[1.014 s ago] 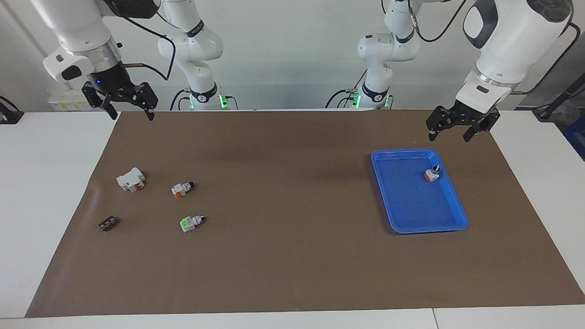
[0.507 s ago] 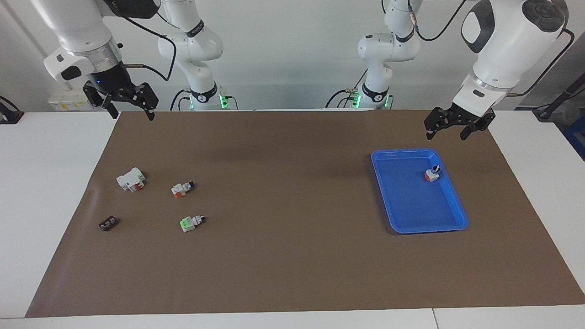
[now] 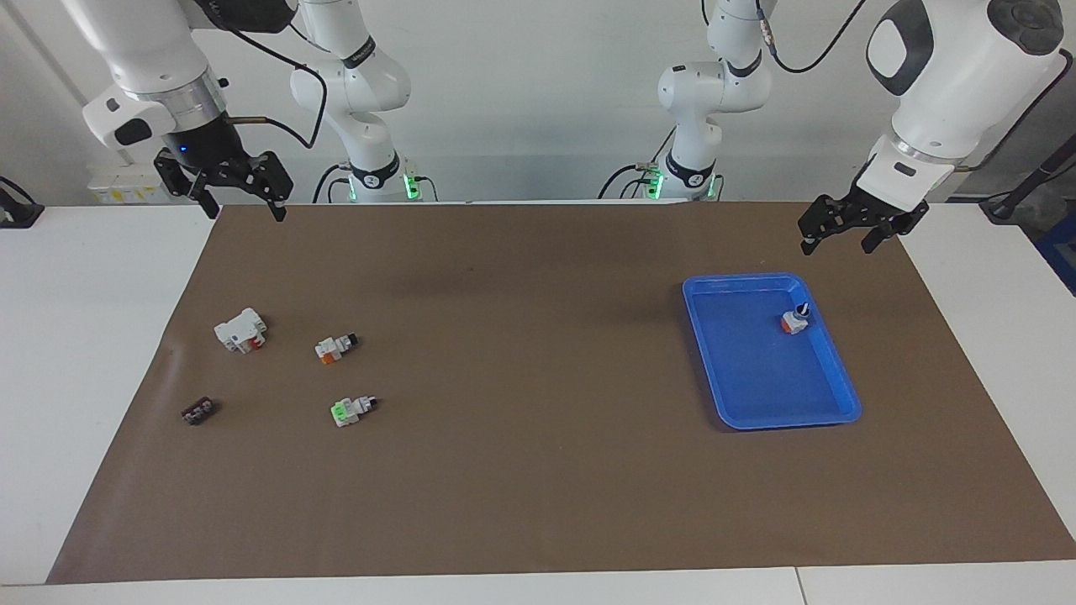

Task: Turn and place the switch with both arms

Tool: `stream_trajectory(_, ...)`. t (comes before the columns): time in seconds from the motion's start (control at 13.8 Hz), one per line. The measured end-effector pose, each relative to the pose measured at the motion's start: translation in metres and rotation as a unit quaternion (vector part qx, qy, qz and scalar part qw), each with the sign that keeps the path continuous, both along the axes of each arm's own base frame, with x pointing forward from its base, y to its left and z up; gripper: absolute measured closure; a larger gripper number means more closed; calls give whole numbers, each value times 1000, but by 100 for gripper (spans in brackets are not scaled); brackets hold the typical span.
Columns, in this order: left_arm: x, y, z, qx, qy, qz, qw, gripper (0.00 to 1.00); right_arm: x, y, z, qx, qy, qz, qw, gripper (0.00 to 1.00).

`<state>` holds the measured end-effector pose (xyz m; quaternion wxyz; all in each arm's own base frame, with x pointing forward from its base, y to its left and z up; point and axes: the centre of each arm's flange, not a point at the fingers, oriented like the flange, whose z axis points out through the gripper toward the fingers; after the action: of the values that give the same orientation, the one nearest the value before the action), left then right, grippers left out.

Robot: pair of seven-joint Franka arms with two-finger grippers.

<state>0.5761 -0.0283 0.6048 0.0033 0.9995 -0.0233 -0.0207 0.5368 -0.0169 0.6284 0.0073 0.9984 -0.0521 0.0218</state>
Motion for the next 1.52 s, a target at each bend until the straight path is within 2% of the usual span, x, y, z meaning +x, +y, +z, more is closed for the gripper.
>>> stream_trajectory(0.22, 0, 0, 0, 0, 0, 0, 1000, 0, 12, 1, -50, 6, -24, -86, 996, 0)
stream_trajectory(0.36, 0, 0, 0, 0, 0, 0, 1000, 0, 13, 2, -93, 11, -29, -160, 987, 0)
stream_trajectory(0.65, 0, 0, 0, 0, 0, 0, 1000, 0, 15, 2, -195, 12, 0, -324, 946, 0)
stream_trajectory(0.8, 0, 0, 0, 0, 0, 0, 1000, 0, 17, 3, -240, 14, 21, -380, 925, 0)
stream_trajectory(0.87, 0, 0, 0, 0, 0, 0, 1000, 0, 18, 2, -257, 28, 27, -400, 916, 0)
stream_trajectory(1.09, 0, 0, 0, 0, 0, 0, 1000, 0, 17, -18, -295, 48, 24, -436, 899, 0)
stream_trajectory(1.52, 0, 0, 0, 0, 0, 0, 1000, 0, 12, -18, -324, 69, 48, -465, 881, 0)
